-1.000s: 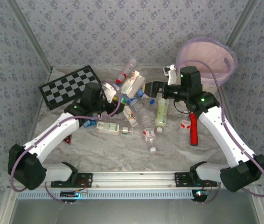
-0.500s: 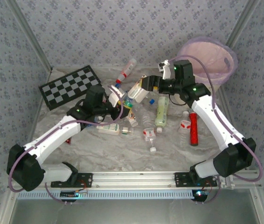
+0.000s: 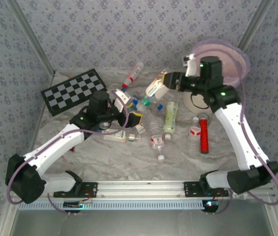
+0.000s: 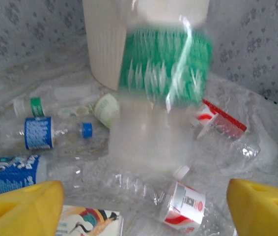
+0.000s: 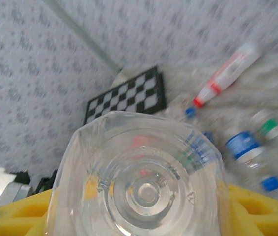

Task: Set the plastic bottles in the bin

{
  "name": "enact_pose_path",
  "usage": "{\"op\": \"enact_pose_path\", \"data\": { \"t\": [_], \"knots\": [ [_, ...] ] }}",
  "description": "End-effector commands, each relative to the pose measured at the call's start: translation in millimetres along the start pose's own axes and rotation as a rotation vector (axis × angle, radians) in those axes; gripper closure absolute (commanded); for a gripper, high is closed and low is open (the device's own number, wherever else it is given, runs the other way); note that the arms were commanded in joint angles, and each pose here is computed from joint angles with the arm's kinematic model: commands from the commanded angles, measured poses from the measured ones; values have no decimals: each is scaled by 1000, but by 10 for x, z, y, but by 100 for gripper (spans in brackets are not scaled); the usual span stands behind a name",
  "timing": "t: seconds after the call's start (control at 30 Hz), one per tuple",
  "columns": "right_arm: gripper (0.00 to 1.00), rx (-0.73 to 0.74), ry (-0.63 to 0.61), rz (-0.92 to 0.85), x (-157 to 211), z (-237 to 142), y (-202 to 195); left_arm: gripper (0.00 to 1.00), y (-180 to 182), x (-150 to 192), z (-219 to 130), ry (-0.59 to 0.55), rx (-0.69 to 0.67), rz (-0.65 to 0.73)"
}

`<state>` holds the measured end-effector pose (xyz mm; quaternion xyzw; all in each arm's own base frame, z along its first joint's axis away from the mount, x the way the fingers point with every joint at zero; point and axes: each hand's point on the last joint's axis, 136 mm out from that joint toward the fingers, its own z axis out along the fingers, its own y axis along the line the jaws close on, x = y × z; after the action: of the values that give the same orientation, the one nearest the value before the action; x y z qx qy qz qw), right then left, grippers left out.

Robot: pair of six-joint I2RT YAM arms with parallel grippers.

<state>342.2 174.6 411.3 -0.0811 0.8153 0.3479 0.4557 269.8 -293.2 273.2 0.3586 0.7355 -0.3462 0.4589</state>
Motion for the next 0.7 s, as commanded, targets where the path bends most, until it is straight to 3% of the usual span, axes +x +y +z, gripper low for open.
{"op": "enact_pose_path", "data": {
  "t": [0.0,0.1,0.23,0.43,0.67],
  "knots": [
    [48,244,-243,-167,-579,-746,-105,11,-91,-142,-154,-103,-12,-51],
    [56,423,-410,-251,-930,-1194,-248,10,-61,-24,-204,-116,-47,-102],
    [62,637,-477,-290,-1183,-1523,-532,10,-14,99,-265,-117,-87,-157],
    [67,882,-382,-304,-1322,-1428,-1136,10,78,235,-383,-106,-163,-202],
    [67,906,-177,-235,-1199,-926,-1785,10,66,329,-480,-124,-172,-260]
  ]
}}
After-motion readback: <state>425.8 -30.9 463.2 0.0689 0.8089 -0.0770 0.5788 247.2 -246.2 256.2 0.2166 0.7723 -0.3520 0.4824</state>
